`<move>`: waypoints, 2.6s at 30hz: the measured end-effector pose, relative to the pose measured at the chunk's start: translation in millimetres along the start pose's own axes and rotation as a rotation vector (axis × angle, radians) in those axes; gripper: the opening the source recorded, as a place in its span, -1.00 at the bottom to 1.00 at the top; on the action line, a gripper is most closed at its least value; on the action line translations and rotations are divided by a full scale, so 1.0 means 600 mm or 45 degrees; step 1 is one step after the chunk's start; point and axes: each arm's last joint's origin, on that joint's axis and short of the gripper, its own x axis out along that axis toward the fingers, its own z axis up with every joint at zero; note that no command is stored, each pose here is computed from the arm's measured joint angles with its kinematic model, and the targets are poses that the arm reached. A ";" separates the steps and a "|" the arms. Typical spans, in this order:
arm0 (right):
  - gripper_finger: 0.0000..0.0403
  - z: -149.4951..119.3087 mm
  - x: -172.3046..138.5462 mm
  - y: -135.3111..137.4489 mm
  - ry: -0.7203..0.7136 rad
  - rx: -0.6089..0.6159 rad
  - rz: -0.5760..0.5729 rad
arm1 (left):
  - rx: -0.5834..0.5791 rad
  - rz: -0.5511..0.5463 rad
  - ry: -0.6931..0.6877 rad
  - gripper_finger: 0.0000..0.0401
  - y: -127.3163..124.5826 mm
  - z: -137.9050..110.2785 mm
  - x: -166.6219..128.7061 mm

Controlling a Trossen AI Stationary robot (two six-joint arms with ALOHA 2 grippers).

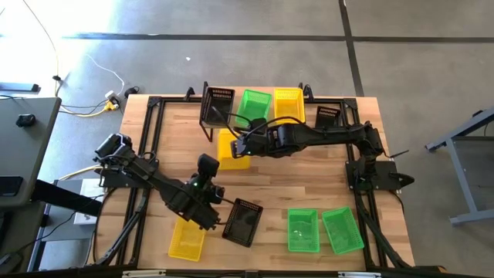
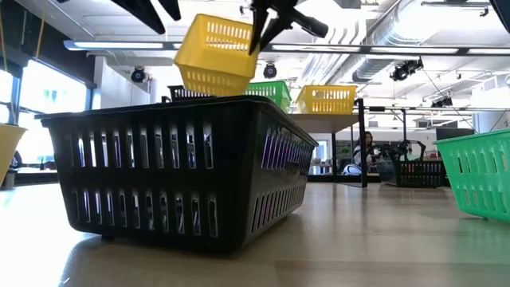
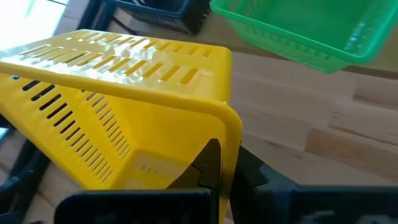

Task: Stack baskets on shelf by color
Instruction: Stack the top yellow bin on top of the other yellow bin on the shelf

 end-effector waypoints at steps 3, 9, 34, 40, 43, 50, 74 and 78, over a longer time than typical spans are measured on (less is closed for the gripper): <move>-1.00 -0.001 0.000 -0.002 0.019 -0.021 -0.013 | -0.007 0.010 -0.020 -0.19 0.002 -0.003 -0.009; -1.00 0.007 -0.024 -0.013 0.068 -0.084 -0.001 | -0.078 -0.015 -0.074 -0.20 0.020 0.000 -0.034; -1.00 0.212 -0.199 -0.216 0.083 -0.007 0.092 | -0.341 -0.355 -0.051 -0.20 0.141 -0.011 -0.004; -1.00 0.272 -0.188 -0.282 0.147 0.029 0.110 | -0.392 -0.400 0.014 -0.20 0.170 -0.025 0.032; -1.00 0.297 -0.178 -0.310 0.181 0.045 0.139 | -0.428 -0.402 0.054 -0.20 0.184 -0.033 0.050; -1.00 0.339 -0.151 -0.370 0.288 0.091 0.192 | -0.523 -0.469 0.145 -0.20 0.214 -0.054 0.097; -1.00 0.361 -0.026 -0.420 0.700 0.161 0.152 | -0.620 -0.602 0.229 -0.20 0.252 -0.091 0.159; -1.00 0.361 -0.020 -0.421 0.717 0.210 0.132 | -0.619 -0.602 0.230 -0.20 0.252 -0.091 0.159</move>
